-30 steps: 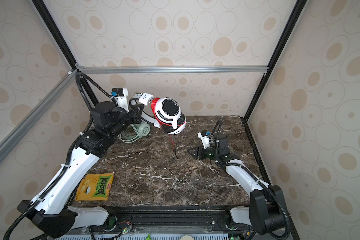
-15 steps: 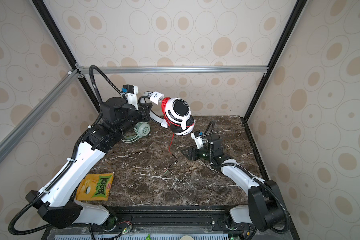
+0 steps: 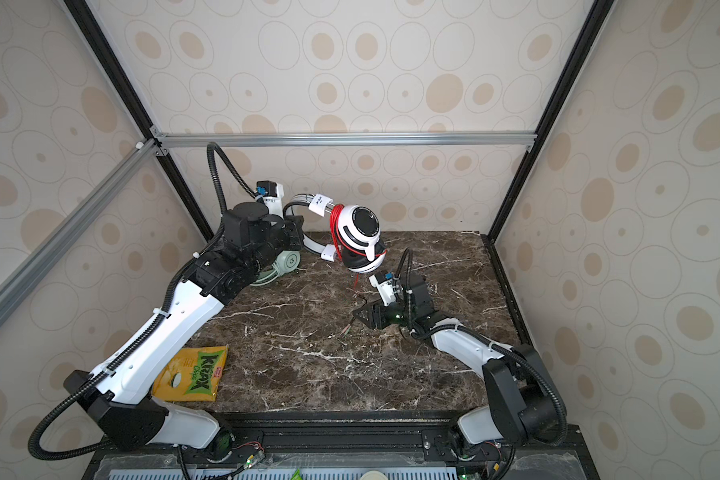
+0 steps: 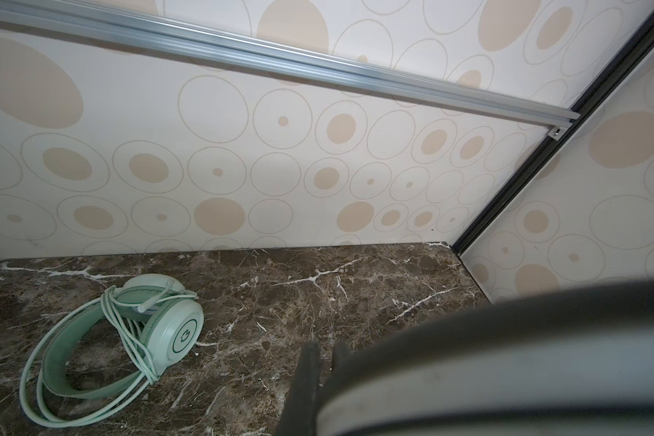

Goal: Wrap the headphones

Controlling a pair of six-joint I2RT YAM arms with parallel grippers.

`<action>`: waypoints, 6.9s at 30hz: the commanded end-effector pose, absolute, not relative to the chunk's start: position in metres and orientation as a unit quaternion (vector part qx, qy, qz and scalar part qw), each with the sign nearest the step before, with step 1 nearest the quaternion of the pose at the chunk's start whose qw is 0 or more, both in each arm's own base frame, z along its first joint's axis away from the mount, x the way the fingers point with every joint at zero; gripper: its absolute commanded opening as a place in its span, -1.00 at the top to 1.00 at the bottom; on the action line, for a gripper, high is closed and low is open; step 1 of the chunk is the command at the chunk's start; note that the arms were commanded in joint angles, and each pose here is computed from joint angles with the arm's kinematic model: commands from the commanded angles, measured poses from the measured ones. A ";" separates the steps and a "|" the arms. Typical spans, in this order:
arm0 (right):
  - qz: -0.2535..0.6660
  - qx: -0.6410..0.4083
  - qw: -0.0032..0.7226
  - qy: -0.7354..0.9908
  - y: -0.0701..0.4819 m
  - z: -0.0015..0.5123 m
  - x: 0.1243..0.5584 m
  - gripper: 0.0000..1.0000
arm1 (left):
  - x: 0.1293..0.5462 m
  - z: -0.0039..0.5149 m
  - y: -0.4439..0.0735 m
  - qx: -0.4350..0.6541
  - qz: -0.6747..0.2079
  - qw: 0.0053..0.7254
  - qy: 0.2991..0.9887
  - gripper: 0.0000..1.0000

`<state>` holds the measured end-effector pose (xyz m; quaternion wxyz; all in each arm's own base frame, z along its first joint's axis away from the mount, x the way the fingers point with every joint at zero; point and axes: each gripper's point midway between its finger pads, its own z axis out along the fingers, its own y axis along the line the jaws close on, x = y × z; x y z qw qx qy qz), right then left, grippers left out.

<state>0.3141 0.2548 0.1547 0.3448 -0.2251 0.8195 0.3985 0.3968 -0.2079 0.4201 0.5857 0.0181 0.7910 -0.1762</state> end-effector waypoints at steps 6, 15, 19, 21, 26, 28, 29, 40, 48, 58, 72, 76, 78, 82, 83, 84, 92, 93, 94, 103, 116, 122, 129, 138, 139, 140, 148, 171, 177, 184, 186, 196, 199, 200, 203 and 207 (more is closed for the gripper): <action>0.314 -0.246 0.359 0.844 0.253 0.134 0.338 -0.24 | 0.407 0.450 -0.204 -0.007 -0.199 0.622 0.757 1.00; 0.318 -0.310 0.404 0.800 0.276 0.125 0.383 -0.20 | 0.410 0.446 -0.202 -0.008 -0.203 0.618 0.760 1.00; 0.332 -0.330 0.462 0.753 0.278 0.134 0.393 -0.23 | 0.408 0.447 -0.200 -0.008 -0.202 0.620 0.759 1.00; 0.332 -0.361 0.489 0.721 0.281 0.138 0.388 -0.23 | 0.407 0.447 -0.200 -0.008 -0.201 0.620 0.758 1.00; 0.315 -0.413 0.542 0.660 0.284 0.136 0.382 -0.24 | 0.405 0.448 -0.199 -0.007 -0.203 0.620 0.758 1.00; 0.324 -0.430 0.538 0.648 0.289 0.131 0.380 -0.24 | 0.405 0.447 -0.199 -0.006 -0.203 0.620 0.758 1.00; 0.330 -0.435 0.534 0.645 0.292 0.129 0.379 -0.22 | 0.404 0.448 -0.198 -0.006 -0.203 0.620 0.758 1.00; 0.335 -0.424 0.537 0.648 0.294 0.122 0.387 -0.02 | 0.403 0.450 -0.197 -0.007 -0.204 0.622 0.756 1.00; 0.355 -0.446 0.514 0.641 0.302 0.122 0.382 0.65 | 0.401 0.455 -0.194 -0.011 -0.208 0.624 0.753 1.00; 0.384 -0.461 0.500 0.625 0.298 0.126 0.354 1.00 | 0.405 0.462 -0.183 -0.034 -0.199 0.624 0.755 1.00; 0.279 -0.530 0.396 0.696 0.297 0.122 0.256 1.00 | 0.451 0.443 -0.151 -0.148 -0.092 0.586 0.792 1.00; 0.216 -0.540 0.387 0.715 0.289 0.138 0.246 1.00 | 0.460 0.417 -0.145 -0.166 -0.053 0.564 0.807 1.00; 0.178 -0.539 0.393 0.723 0.282 0.155 0.248 1.00 | 0.462 0.398 -0.143 -0.169 -0.030 0.548 0.819 1.00; 0.106 -0.537 0.394 0.738 0.265 0.193 0.255 1.00 | 0.461 0.366 -0.136 -0.165 0.038 0.527 0.833 1.00; 0.086 -0.539 0.395 0.739 0.260 0.203 0.257 1.00 | 0.458 0.361 -0.134 -0.163 0.064 0.524 0.833 1.00; 0.066 -0.541 0.394 0.740 0.255 0.211 0.260 1.00 | 0.456 0.355 -0.132 -0.159 0.090 0.520 0.834 1.00; -0.049 -0.549 0.421 0.720 0.236 0.263 0.289 1.00 | 0.443 0.324 -0.136 -0.093 0.212 0.485 0.843 1.00; -0.063 -0.550 0.425 0.716 0.236 0.268 0.294 1.00 | 0.441 0.320 -0.142 -0.074 0.220 0.480 0.846 1.00; -0.075 -0.551 0.426 0.713 0.236 0.270 0.298 1.00 | 0.438 0.318 -0.148 -0.058 0.226 0.477 0.848 1.00; -0.173 -0.548 0.475 0.666 0.240 0.293 0.345 1.00 | 0.396 0.267 -0.183 0.076 0.215 0.427 0.875 1.00; -0.048 -0.530 0.542 0.650 0.248 0.290 0.372 0.93 | 0.339 0.242 -0.226 0.191 0.067 0.392 0.897 1.00; 0.052 -0.490 0.562 0.664 0.241 0.282 0.374 0.70 | 0.326 0.261 -0.234 0.189 -0.004 0.408 0.893 1.00; 0.140 -0.440 0.585 0.666 0.229 0.272 0.368 0.05 | 0.331 0.287 -0.235 0.166 -0.078 0.414 0.892 1.00; 0.273 -0.417 0.575 0.649 0.232 0.257 0.346 0.03 | 0.338 0.318 -0.243 0.155 -0.128 0.425 0.883 1.00; 0.281 -0.416 0.571 0.649 0.233 0.255 0.343 0.02 | 0.339 0.320 -0.244 0.154 -0.129 0.426 0.882 1.00; 0.290 -0.413 0.567 0.652 0.233 0.252 0.341 0.02 | 0.339 0.322 -0.244 0.153 -0.131 0.427 0.882 1.00; 0.297 -0.403 0.555 0.664 0.227 0.238 0.327 0.01 | 0.344 0.342 -0.244 0.143 -0.138 0.439 0.876 1.00; 0.345 -0.475 0.549 0.594 0.250 0.239 0.319 -0.20 | 0.362 0.380 -0.259 0.133 -0.167 0.431 0.877 1.00; 0.355 -0.481 0.548 0.585 0.253 0.240 0.317 0.34 | 0.369 0.384 -0.257 0.122 -0.171 0.430 0.878 1.00; 0.385 -0.472 0.531 0.589 0.256 0.232 0.307 1.00 | 0.392 0.388 -0.236 0.040 -0.194 0.428 0.882 1.00; 0.392 -0.463 0.536 0.587 0.258 0.233 0.302 1.00 | 0.398 0.387 -0.229 0.004 -0.205 0.425 0.882 1.00; 0.379 -0.407 0.518 0.650 0.279 0.245 0.272 1.00 | 0.413 0.331 -0.213 -0.172 -0.183 0.351 0.902 1.00; 0.393 -0.350 0.521 0.672 0.274 0.245 0.277 1.00 | 0.414 0.312 -0.207 -0.218 -0.163 0.328 0.905 1.00; 0.398 -0.334 0.519 0.678 0.273 0.245 0.279 1.00 | 0.414 0.308 -0.208 -0.225 -0.167 0.324 0.904 1.00; 0.403 -0.305 0.513 0.694 0.270 0.243 0.284 1.00 | 0.416 0.300 -0.219 -0.222 -0.201 0.322 0.898 1.00; 0.376 -0.252 0.511 0.731 0.259 0.235 0.300 1.00 | 0.417 0.308 -0.229 -0.207 -0.241 0.333 0.888 1.00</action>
